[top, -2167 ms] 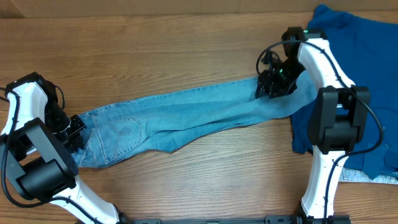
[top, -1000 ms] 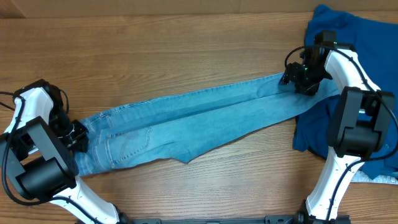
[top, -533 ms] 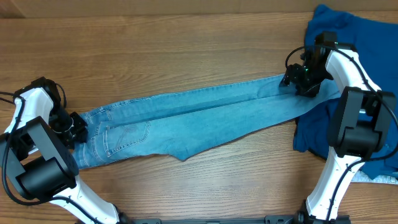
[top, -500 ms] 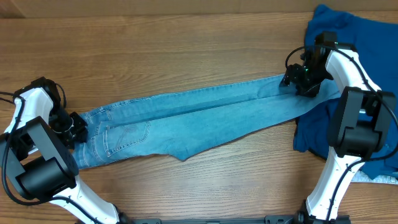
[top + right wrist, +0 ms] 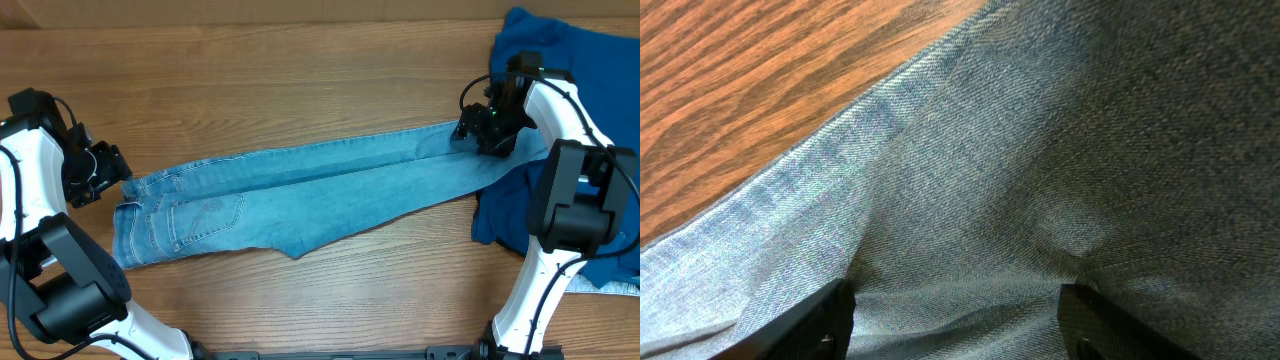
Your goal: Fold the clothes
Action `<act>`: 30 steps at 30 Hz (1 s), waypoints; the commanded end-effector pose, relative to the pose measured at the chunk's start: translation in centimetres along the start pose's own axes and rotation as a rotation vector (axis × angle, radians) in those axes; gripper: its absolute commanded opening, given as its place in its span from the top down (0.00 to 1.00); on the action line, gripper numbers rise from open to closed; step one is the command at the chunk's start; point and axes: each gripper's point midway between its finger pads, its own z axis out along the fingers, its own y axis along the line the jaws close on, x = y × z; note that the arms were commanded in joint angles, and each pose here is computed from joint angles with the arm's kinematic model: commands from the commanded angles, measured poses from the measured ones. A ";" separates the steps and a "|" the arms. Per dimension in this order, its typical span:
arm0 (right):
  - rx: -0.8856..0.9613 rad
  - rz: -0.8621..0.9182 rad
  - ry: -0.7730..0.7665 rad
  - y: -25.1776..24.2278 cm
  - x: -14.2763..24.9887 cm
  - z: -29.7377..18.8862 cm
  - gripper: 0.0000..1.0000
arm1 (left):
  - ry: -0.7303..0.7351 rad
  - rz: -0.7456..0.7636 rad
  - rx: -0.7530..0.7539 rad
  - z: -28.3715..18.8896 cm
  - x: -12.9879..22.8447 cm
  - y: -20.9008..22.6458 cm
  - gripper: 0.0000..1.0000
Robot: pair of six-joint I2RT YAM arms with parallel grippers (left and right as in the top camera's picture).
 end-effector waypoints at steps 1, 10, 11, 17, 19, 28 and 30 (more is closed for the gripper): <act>0.142 0.070 0.084 -5.2 1.6 2.3 0.30 | 0.009 0.022 -0.034 0.9 0.4 0.8 0.30; 0.142 0.069 0.085 -5.2 1.7 2.3 0.29 | 0.038 0.112 0.094 5.8 2.9 -0.8 0.31; 0.142 0.070 0.085 -5.2 1.7 2.3 0.29 | 0.043 0.112 0.104 6.0 3.1 -1.0 0.32; 0.142 0.070 0.086 -5.2 1.7 2.3 0.30 | 0.034 0.116 0.180 5.2 2.8 -2.3 0.90; 0.142 0.070 0.086 -5.2 1.7 2.3 0.30 | 0.008 0.142 0.217 3.7 1.7 -3.1 0.94; 0.142 0.070 0.085 -5.2 1.7 2.3 0.30 | -0.197 0.061 0.000 -5.8 -3.1 -0.3 0.96; 0.142 0.070 0.085 -5.2 1.7 2.3 0.30 | -0.192 -0.014 -0.089 -6.0 -2.8 1.3 0.96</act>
